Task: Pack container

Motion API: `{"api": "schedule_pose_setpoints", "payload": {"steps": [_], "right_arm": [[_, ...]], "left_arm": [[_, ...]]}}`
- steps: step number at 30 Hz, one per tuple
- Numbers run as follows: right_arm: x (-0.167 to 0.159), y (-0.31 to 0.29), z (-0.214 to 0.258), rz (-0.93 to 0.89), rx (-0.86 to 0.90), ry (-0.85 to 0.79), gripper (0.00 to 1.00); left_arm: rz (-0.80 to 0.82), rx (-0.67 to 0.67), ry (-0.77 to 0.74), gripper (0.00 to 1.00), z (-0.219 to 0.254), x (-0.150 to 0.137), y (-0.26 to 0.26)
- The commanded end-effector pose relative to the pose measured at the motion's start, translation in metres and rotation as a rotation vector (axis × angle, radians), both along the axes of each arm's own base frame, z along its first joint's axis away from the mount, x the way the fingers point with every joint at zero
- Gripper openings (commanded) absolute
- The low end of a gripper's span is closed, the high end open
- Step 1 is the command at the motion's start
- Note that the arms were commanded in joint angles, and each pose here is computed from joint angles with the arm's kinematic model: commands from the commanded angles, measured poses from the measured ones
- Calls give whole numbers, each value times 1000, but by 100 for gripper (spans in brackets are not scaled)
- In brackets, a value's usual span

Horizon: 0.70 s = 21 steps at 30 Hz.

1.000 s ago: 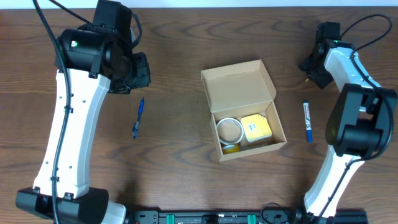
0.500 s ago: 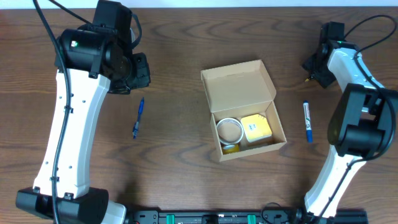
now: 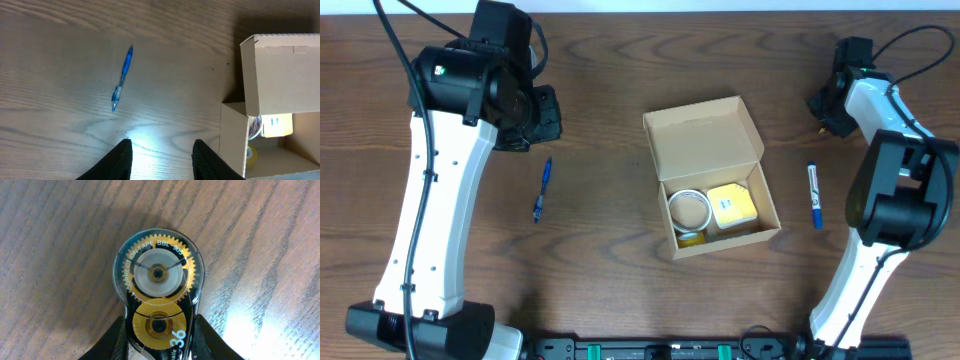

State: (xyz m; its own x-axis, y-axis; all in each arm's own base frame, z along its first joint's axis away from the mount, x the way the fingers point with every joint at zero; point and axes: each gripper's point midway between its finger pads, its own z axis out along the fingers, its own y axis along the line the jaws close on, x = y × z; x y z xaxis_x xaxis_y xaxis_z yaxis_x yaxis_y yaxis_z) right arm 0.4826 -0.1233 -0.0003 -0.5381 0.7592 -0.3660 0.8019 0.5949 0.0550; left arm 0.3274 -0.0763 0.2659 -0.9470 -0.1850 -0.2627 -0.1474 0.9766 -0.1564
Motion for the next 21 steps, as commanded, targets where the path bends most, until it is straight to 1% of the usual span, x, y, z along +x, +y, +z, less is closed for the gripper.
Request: {"api": "schedule_pose_setpoints", "payload": {"steps": [1, 5, 11, 13, 17, 20, 21], "right_arm": [[-11, 7, -33, 9, 55, 67, 29], [-1, 7, -22, 37, 56, 48, 30], [23, 12, 18, 91, 43, -24, 30], [34, 17, 45, 139, 22, -63, 29], [47, 32, 96, 237, -19, -124, 29], [49, 42, 131, 286, -42, -168, 29], [49, 48, 149, 314, -56, -193, 29]], "left_arm": [[6, 4, -21, 40, 6, -3, 2], [6, 1, -35, 41, 8, 0, 2], [6, 1, -38, 41, 8, 1, 2], [6, 1, -39, 41, 8, 1, 2], [3, 6, -41, 41, 8, 2, 2], [8, 19, -43, 41, 8, 2, 5], [8, 18, -44, 41, 8, 2, 5]]}}
